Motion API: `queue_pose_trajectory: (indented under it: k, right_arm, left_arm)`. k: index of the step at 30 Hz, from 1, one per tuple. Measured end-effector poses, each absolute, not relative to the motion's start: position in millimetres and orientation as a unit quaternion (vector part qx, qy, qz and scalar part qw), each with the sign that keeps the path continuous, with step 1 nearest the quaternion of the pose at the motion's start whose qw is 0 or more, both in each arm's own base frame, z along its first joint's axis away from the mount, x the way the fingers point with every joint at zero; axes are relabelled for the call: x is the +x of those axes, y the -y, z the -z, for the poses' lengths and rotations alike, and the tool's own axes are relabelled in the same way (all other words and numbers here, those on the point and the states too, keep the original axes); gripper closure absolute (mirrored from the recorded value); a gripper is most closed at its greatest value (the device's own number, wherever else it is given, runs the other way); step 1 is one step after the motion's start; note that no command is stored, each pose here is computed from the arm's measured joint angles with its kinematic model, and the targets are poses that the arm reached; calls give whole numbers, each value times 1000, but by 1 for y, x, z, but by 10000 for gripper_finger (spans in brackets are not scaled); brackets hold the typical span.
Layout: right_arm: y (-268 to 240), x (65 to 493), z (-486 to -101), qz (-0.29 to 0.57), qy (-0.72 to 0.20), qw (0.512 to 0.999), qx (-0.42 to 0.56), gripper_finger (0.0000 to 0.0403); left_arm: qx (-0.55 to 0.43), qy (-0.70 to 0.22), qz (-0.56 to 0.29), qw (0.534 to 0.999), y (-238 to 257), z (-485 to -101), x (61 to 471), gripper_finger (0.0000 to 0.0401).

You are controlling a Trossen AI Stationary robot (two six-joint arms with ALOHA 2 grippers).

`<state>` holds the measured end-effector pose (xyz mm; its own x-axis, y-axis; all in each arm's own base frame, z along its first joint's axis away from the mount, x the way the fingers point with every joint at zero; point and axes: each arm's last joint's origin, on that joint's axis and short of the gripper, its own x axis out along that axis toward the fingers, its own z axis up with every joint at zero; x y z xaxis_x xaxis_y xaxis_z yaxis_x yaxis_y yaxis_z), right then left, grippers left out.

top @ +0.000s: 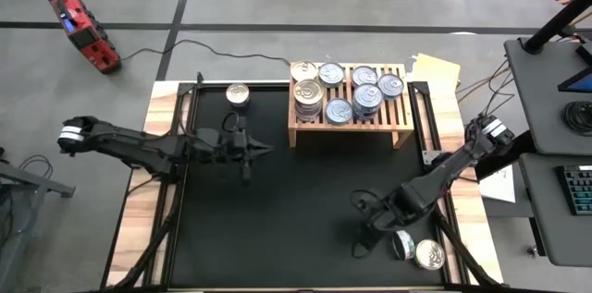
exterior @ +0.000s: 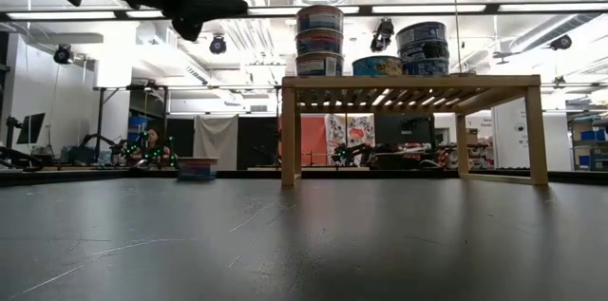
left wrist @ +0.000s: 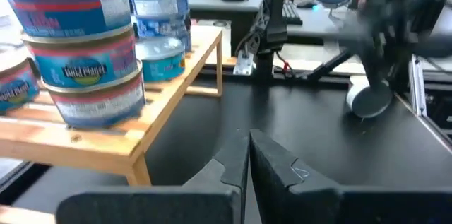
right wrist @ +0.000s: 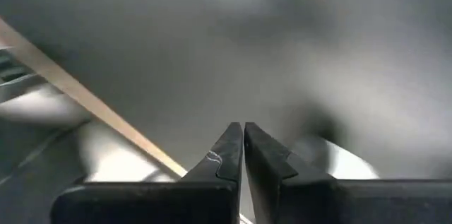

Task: Stack canned seafood by type on shelf
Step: Put the green tuna can on the shelf

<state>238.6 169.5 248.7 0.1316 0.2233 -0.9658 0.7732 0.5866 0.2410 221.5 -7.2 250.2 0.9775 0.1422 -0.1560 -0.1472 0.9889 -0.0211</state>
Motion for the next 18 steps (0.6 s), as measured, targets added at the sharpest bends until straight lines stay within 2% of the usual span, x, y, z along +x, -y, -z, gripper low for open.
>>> queue_pose_trajectory:
  k: [2, 5, 14, 18]
  right_arm:
    - [-172, 231, -266, 277, -640, 609, 378, 394]
    - [-178, 224, -285, 322, -644, 584, 373, 394]
    - [-206, 193, -293, 369, -665, 506, 408, 394]
    - [-219, 178, -293, 387, -656, 499, 413, 394]
  left_arm:
    - [-16, -81, -73, 994, 7, -248, 223, 401]
    - [-17, -76, -73, 994, 7, -248, 225, 401]
    - [-15, -70, -65, 995, 11, -250, 224, 401]
    - [-8, -71, -65, 995, 11, -250, 224, 401]
